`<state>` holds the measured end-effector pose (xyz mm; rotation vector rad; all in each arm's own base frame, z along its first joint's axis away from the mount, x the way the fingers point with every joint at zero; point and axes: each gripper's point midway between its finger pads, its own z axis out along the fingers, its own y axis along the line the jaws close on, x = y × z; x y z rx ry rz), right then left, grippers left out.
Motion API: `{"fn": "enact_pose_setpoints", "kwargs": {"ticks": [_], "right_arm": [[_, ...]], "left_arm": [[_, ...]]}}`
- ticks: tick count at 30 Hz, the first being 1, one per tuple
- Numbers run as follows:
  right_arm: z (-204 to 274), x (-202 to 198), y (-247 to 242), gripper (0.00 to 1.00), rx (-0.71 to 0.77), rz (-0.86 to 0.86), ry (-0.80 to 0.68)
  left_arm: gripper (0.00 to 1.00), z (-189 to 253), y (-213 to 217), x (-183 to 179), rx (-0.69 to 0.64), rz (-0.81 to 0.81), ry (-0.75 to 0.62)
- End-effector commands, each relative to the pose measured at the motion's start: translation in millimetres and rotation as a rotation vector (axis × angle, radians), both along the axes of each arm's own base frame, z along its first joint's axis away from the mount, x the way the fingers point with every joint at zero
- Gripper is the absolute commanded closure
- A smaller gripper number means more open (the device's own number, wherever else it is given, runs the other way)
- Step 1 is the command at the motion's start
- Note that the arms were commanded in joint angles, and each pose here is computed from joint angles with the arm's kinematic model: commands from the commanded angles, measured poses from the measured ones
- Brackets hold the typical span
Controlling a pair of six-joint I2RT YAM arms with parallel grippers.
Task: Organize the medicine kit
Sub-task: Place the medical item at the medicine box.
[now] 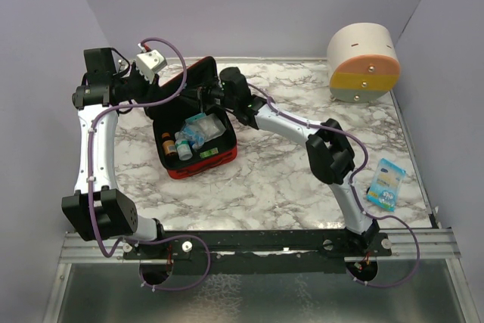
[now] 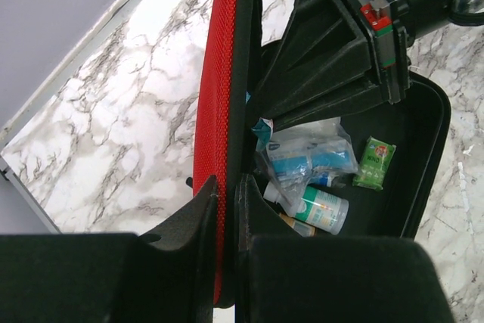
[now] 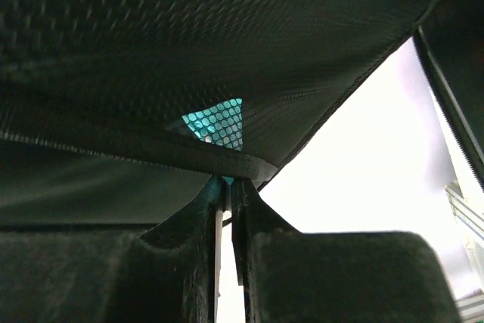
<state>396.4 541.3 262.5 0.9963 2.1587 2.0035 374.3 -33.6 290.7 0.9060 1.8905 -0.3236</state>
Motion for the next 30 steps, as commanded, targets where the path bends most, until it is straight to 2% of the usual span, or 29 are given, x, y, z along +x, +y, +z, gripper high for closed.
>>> {"fn": "enact_pose_setpoints", "kwargs": {"ticks": [1, 5, 9, 12, 14, 30], "right_arm": [[-6, 4, -3, 0.88, -0.01, -0.052, 0.017], [5, 10, -6, 0.74, 0.022, -0.093, -0.014], [11, 15, -5, 0.64, 0.05, -0.109, -0.039], [16, 17, -4, 0.52, 0.075, -0.113, -0.056], [22, 16, -4, 0.48, 0.088, -0.111, -0.072], [53, 2, -18, 0.48, 0.14, -0.111, -0.083]], "left_arm": [[1.0, -39, -3, -27, -0.013, -0.005, 0.184], [1.0, -40, -5, -34, -0.013, -0.028, 0.199], [1.0, -43, -10, -41, -0.024, -0.05, 0.223], [1.0, -45, -12, -46, -0.027, -0.063, 0.24], [1.0, -47, -11, -48, -0.019, -0.069, 0.242], [1.0, -51, -7, -50, 0.017, -0.076, 0.243]]}}
